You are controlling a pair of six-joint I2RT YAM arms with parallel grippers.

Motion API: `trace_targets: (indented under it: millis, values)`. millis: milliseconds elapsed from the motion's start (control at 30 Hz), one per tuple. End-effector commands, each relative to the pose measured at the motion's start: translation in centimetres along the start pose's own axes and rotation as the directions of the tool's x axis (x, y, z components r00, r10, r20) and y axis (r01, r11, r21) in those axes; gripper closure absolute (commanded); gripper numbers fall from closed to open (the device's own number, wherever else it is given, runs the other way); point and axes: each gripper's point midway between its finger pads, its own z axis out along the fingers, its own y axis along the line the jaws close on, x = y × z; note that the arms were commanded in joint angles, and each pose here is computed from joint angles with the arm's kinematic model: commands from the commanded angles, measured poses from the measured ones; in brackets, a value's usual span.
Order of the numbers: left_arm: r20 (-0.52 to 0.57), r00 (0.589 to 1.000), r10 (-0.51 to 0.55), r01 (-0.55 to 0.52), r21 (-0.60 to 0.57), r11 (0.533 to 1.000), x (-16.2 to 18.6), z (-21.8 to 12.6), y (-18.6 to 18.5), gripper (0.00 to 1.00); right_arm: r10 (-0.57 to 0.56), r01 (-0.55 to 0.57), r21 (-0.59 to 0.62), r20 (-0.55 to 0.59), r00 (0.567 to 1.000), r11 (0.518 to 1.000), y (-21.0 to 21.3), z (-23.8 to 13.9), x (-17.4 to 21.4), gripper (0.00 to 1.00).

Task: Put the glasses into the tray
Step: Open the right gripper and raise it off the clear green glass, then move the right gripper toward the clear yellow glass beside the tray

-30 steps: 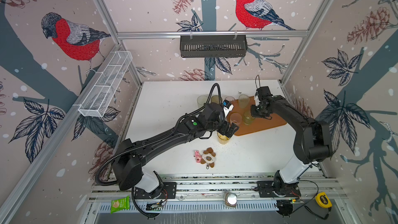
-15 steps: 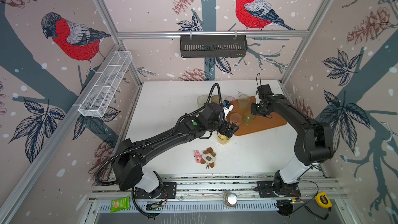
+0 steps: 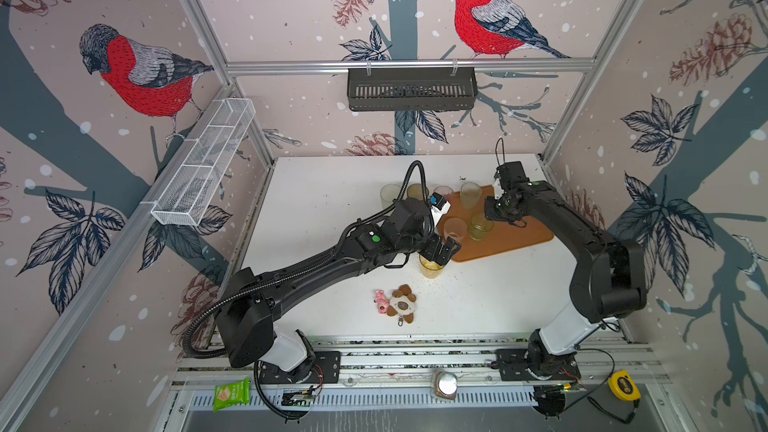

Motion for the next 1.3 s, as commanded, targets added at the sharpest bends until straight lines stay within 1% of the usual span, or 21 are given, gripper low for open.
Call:
trace_targets:
  millis: [0, 233, 500, 667, 867, 1000, 1133, 1267]
  values:
    - [0.036, 0.999, 0.005, -0.006, 0.018, 1.0, -0.9, -0.2, -0.4, 0.02, 0.018, -0.018, 0.012, 0.013, 1.0, 1.0, -0.2, -1.0, -0.3, 0.58]
    - [0.04, 0.999, 0.002, -0.003, 0.015, 1.0, -0.9, -0.4, -0.3, 0.02, 0.015, -0.015, 0.002, 0.042, 0.999, 1.0, 0.3, -2.5, -0.9, 0.47]
    - [0.045, 0.999, 0.001, -0.001, 0.017, 1.0, -1.0, -0.5, -0.4, 0.02, 0.009, -0.009, -0.003, 0.064, 0.998, 1.0, 1.0, -4.1, -1.2, 0.39]
    - [0.046, 0.999, -0.004, 0.003, 0.015, 1.0, -0.9, -0.6, -0.3, 0.02, 0.013, -0.012, -0.011, 0.079, 0.997, 1.0, 1.7, -5.2, -1.1, 0.28]
    - [0.048, 0.999, -0.006, 0.005, 0.014, 1.0, -0.9, -0.6, -0.3, 0.02, -0.003, 0.005, -0.023, 0.087, 0.996, 1.0, 3.1, -6.2, -0.9, 0.19]
    - [0.045, 0.999, -0.006, 0.005, 0.012, 1.0, -0.8, -0.6, -0.2, 0.02, -0.019, 0.022, -0.036, 0.095, 0.995, 0.999, 4.3, -6.8, -0.8, 0.16]
    - [0.046, 0.999, -0.011, 0.011, 0.003, 1.0, -0.7, -0.8, 0.1, 0.02, -0.038, 0.047, -0.067, 0.131, 0.991, 0.997, 5.8, -7.7, -0.6, 0.13]
    - [0.052, 0.998, -0.027, 0.028, -0.006, 1.0, -0.6, -1.2, 0.6, 0.02, -0.052, 0.064, -0.085, 0.128, 0.99, 0.994, 6.7, -8.2, 0.1, 0.12]
